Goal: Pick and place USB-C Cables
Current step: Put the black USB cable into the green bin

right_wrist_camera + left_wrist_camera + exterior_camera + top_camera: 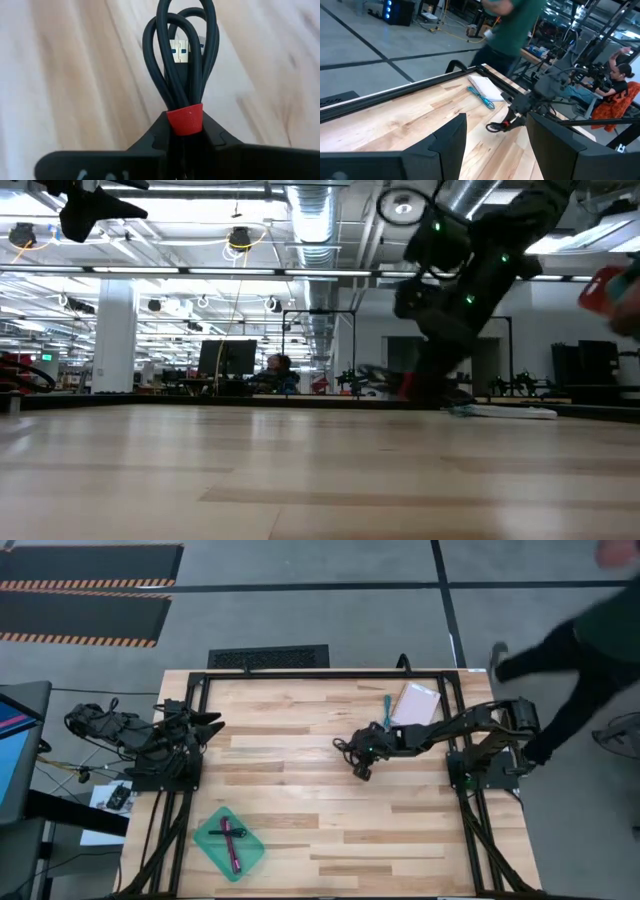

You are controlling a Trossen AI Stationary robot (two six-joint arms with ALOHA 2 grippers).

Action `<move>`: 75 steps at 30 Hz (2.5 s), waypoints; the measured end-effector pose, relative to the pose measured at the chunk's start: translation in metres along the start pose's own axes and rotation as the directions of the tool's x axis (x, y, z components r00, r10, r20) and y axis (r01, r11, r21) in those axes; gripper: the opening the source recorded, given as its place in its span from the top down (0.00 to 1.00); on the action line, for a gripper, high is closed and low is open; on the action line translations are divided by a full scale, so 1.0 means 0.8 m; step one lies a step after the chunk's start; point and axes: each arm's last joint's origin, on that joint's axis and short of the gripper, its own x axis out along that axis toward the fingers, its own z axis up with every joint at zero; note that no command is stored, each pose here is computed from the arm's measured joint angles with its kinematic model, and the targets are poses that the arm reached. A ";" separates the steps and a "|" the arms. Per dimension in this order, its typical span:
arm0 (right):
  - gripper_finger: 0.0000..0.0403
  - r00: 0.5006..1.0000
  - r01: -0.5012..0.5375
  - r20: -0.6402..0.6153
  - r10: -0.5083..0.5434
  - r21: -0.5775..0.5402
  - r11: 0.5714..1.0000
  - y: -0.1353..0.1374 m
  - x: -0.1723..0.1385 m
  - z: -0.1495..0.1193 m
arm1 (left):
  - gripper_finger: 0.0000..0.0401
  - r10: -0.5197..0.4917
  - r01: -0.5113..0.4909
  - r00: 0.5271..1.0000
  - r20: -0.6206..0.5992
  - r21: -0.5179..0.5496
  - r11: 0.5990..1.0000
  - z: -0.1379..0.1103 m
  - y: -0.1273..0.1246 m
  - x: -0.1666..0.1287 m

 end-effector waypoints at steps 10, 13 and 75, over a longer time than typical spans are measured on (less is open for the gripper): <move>0.87 0.862 -0.226 0.470 0.191 0.019 0.974 0.074 -0.031 0.043 | 0.52 0.000 0.000 1.000 0.000 -0.003 1.000 0.000 0.000 0.000; 0.87 0.796 -0.264 0.569 0.209 0.014 0.964 0.092 -0.043 0.048 | 0.52 0.001 -0.001 1.000 0.000 -0.003 1.000 0.000 0.000 0.000; 0.86 0.464 -0.640 0.580 0.670 -0.304 0.706 0.376 0.121 0.213 | 0.52 0.008 -0.008 1.000 0.007 -0.037 0.999 0.000 0.000 0.000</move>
